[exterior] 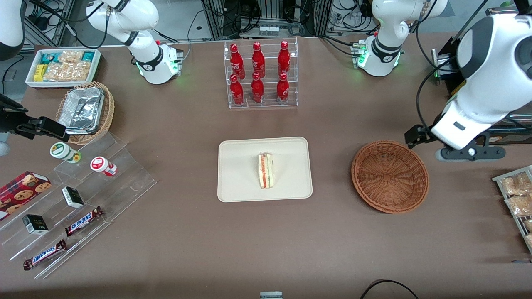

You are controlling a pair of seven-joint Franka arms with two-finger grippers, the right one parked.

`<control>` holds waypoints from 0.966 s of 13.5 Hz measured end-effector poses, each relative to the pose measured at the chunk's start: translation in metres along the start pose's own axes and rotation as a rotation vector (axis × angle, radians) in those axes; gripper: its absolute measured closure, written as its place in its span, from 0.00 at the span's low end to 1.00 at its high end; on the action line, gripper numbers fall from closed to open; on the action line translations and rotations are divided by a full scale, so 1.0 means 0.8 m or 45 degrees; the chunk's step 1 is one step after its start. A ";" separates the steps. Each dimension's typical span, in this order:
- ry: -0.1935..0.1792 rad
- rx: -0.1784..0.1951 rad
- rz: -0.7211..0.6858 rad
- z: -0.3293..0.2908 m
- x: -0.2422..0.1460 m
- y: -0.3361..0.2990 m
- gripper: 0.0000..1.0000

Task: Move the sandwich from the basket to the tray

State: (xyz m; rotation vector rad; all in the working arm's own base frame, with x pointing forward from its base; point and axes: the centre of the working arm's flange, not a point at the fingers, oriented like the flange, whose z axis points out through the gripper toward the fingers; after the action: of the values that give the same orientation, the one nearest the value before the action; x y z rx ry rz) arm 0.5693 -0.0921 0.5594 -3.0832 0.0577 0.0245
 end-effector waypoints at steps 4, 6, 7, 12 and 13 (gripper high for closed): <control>0.001 -0.021 -0.012 -0.019 -0.018 -0.017 0.00; -0.006 -0.044 -0.035 -0.025 -0.022 -0.036 0.00; -0.007 -0.047 -0.043 -0.028 -0.023 -0.042 0.00; -0.010 -0.051 -0.065 -0.041 -0.025 -0.062 0.00; -0.006 -0.052 -0.063 -0.044 -0.024 -0.073 0.00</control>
State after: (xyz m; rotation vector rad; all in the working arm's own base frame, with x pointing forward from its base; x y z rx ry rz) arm 0.5525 -0.0351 0.5985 -3.1236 -0.0201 0.0311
